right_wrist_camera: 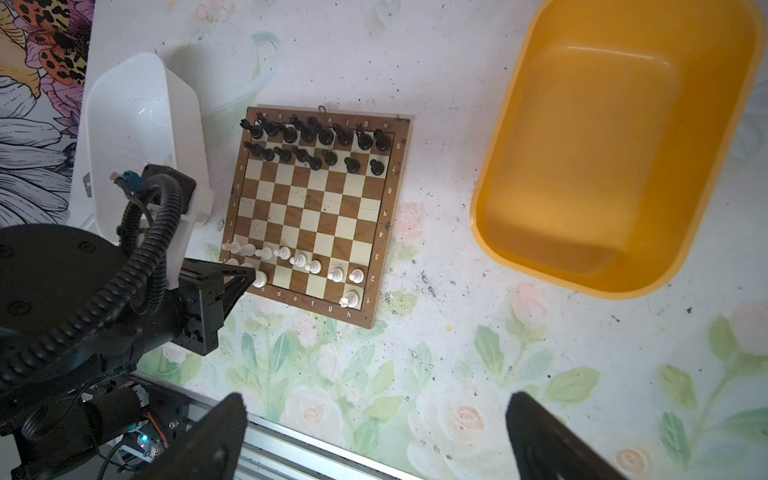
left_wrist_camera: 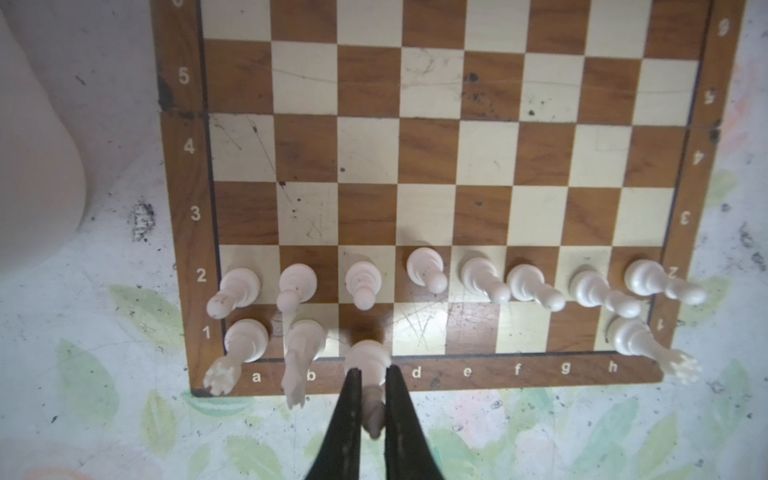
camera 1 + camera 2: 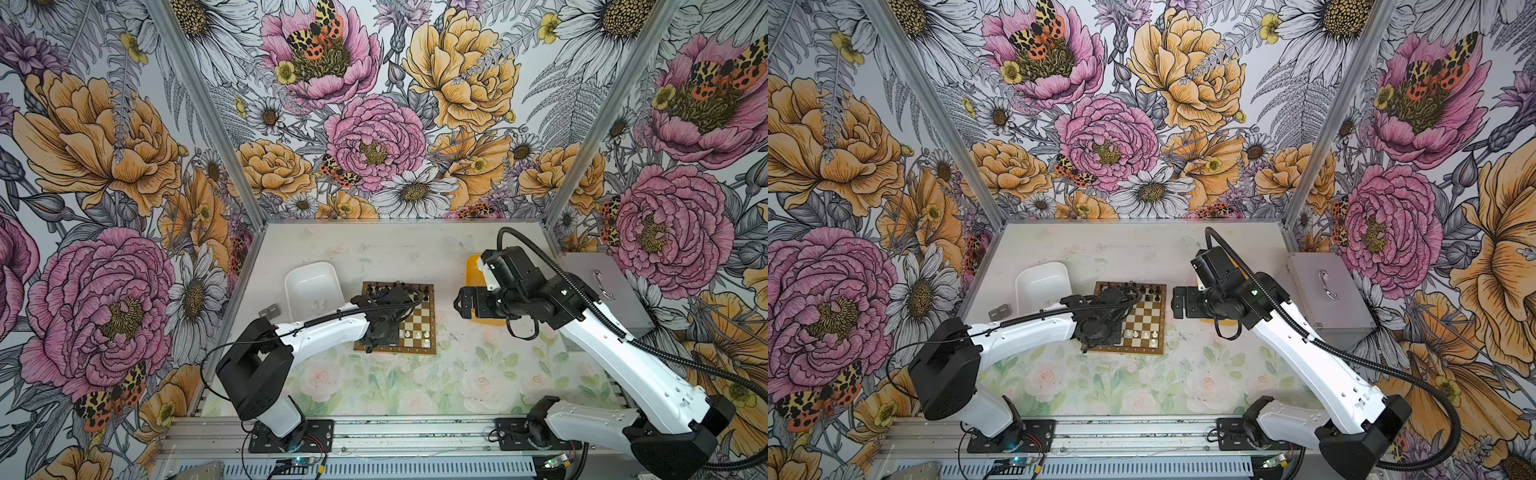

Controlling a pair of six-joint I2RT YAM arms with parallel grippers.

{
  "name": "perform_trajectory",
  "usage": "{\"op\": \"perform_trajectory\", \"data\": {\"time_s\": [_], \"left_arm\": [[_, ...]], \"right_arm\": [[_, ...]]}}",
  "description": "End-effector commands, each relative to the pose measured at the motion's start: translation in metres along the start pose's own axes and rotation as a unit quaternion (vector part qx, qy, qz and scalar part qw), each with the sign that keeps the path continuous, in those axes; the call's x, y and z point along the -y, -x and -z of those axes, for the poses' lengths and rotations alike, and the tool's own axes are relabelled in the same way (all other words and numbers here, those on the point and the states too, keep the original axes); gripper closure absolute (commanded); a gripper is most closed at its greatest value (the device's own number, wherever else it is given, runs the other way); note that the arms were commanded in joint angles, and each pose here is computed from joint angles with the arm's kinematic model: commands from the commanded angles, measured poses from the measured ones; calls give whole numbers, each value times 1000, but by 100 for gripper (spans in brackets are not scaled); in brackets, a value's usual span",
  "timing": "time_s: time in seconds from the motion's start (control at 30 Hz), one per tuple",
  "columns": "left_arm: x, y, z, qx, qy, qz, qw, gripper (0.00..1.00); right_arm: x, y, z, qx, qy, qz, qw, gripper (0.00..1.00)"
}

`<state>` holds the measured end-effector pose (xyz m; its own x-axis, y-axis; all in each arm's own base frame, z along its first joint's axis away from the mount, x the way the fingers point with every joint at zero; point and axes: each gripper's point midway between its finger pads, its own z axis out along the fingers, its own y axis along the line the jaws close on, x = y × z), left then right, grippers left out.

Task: Set up the chess pieces on the board
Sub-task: 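Lower the white piece onto the empty square in the nearest row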

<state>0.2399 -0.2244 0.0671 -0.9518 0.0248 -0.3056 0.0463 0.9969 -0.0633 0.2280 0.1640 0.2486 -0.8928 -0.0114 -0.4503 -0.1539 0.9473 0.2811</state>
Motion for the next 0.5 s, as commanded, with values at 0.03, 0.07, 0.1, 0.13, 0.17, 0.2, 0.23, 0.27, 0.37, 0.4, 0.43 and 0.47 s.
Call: {"op": "perform_trajectory", "data": {"time_s": [0.03,0.07,0.1,0.13,0.17,0.2,0.23,0.27,0.37,0.4,0.43,0.47], "left_arm": [[1,4,-2,3,-11,-4,1000,94],[1,4,-2,3,-10,-4,1000,94],[1,4,-2,4,-10,-5,1000,94],[0,5,-2,4,-10,-3,1000,94],[1,5,-2,4,-11,-3,1000,94],[1,6,-3,4,-11,-2,1000,94],[1,7,-2,5,-12,-1,1000,94],[2,7,-2,5,-13,-3,1000,94],[1,6,-4,3,-11,-4,1000,93],[1,6,-5,2,-10,-3,1000,93],[1,5,-5,1,-12,-4,1000,93],[2,5,-6,0,-13,-4,1000,92]], "right_arm": [[3,-1,4,6,-5,-1,1000,0],[3,-1,5,7,-6,-1,1000,0],[3,-1,5,7,-5,-1,1000,0],[3,0,5,8,-5,-1,1000,0],[3,-1,5,8,-6,-1,1000,0],[3,0,6,8,-5,-1,1000,0],[3,-1,5,6,-6,-1,1000,0],[3,-1,5,7,-5,-1,1000,0],[3,0,6,8,-5,0,1000,0],[3,-1,6,7,-6,0,1000,0],[3,0,6,7,-6,0,1000,0],[3,0,6,7,-6,0,1000,0]]}}
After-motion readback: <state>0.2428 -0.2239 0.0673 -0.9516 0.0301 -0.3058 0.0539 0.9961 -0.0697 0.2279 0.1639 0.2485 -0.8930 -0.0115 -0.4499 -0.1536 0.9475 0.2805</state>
